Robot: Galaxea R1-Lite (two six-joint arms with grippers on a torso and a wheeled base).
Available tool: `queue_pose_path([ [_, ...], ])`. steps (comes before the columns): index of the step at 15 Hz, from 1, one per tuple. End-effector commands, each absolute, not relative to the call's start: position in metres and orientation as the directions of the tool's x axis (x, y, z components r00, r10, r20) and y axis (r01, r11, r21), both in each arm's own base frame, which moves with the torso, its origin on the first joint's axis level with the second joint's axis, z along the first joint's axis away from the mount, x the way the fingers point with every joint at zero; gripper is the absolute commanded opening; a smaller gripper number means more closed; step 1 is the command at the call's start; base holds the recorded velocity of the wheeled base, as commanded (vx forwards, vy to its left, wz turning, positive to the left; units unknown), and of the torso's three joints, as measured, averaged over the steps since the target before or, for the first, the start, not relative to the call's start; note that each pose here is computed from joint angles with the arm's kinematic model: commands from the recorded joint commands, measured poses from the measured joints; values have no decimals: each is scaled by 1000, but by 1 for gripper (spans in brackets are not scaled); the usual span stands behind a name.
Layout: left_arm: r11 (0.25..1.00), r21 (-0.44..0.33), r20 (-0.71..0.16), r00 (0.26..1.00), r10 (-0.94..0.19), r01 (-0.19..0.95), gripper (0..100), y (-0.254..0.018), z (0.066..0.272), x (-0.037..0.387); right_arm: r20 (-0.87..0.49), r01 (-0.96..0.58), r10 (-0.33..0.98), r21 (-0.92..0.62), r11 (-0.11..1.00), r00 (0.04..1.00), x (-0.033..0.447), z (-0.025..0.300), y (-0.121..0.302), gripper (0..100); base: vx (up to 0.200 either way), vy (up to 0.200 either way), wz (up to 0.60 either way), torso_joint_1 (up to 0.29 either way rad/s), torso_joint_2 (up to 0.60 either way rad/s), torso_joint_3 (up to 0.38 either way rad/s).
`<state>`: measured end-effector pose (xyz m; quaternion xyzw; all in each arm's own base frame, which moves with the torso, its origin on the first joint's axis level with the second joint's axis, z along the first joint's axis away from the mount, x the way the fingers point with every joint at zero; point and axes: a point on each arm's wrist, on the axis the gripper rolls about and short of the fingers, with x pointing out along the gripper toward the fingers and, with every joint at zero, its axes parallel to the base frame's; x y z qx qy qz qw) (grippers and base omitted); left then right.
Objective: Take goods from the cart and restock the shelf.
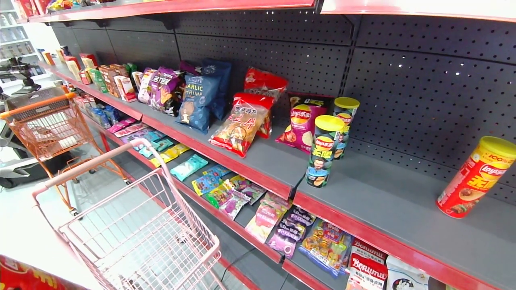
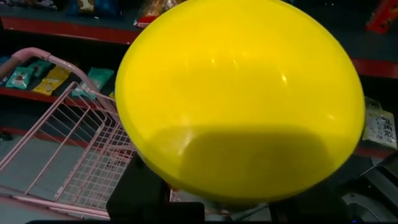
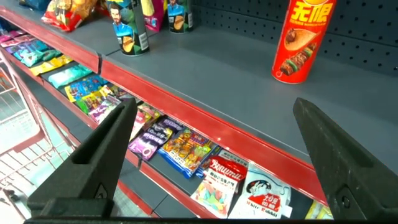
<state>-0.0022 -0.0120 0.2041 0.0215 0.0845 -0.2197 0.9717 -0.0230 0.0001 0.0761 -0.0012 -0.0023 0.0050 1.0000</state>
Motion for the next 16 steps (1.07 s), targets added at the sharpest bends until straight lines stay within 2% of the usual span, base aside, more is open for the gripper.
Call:
queue_pose_path([
  [1,903,6,-172,890,-423,430,0,-12,203,-4,3,-12,12,-3,1000,1000,-23,76,0,100,0,0,0,0,0,0],
  [9,904,4,-176,890,-421,429,0,-12,201,-4,3,-11,11,-2,1000,1000,-23,76,0,100,0,0,0,0,0,0],
  [16,904,1,-180,889,-421,429,0,-12,201,-3,3,-11,11,-2,1000,1000,-23,76,0,100,0,0,-600,4,2,0],
])
